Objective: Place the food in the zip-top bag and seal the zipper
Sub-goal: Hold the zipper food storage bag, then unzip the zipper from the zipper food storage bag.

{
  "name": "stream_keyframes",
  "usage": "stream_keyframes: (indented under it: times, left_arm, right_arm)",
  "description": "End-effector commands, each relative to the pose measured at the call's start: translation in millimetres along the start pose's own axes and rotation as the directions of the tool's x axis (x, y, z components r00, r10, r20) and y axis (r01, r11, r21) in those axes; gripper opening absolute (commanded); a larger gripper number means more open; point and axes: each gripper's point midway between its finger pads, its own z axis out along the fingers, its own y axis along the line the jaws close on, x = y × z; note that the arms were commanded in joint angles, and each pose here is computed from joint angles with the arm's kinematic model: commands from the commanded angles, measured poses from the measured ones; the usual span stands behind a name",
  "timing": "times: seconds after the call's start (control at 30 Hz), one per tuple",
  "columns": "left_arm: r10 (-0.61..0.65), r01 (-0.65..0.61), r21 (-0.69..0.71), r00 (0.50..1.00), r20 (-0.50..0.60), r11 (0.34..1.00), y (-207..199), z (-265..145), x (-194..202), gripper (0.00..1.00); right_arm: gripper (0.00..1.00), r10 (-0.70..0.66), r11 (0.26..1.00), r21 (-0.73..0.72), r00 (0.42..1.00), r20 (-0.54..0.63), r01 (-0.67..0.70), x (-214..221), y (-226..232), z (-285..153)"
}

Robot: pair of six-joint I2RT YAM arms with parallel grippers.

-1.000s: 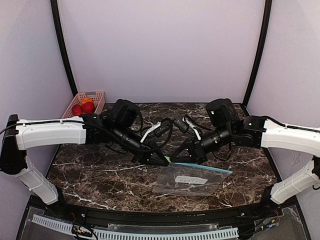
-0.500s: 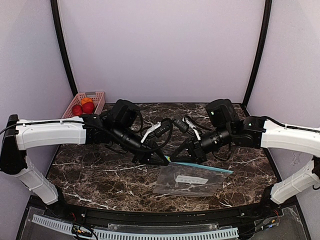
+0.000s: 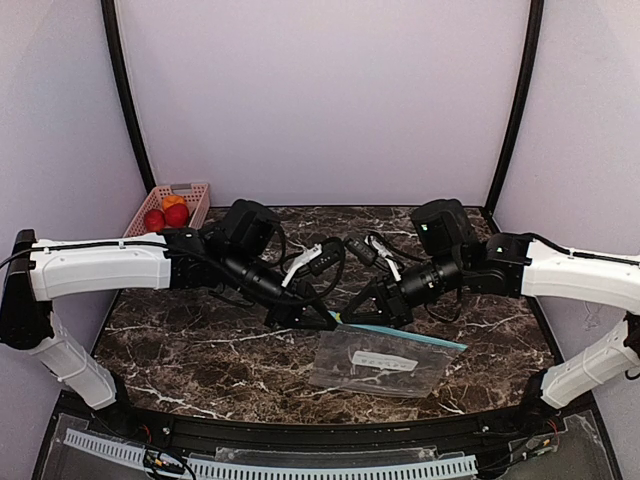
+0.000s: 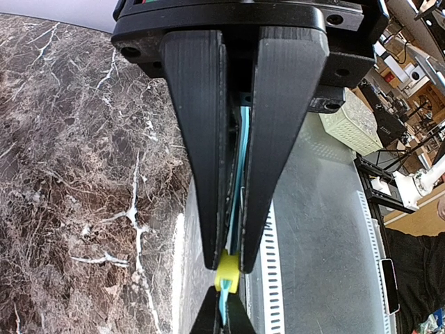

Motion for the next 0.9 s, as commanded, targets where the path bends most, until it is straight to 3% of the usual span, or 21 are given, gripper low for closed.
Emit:
stream_keyframes:
  times: [0.0, 0.87]
  left_arm:
    - [-0.001, 0.001, -0.059, 1.000, 0.002, 0.998, 3.7, -14.3, -3.2, 0.01]
    - [-0.041, 0.043, -0.163, 0.999, 0.016, 0.986, 28.9, -26.8, -6.5, 0.01]
  right_arm:
    - [0.00, -0.006, 0.999, -0.032, 1.000, 0.003, 0.006, 1.6, 12.2, -4.3]
    - [0.00, 0.003, 1.000, -0.022, 1.000, 0.003, -0.003, 4.3, 10.7, -5.4]
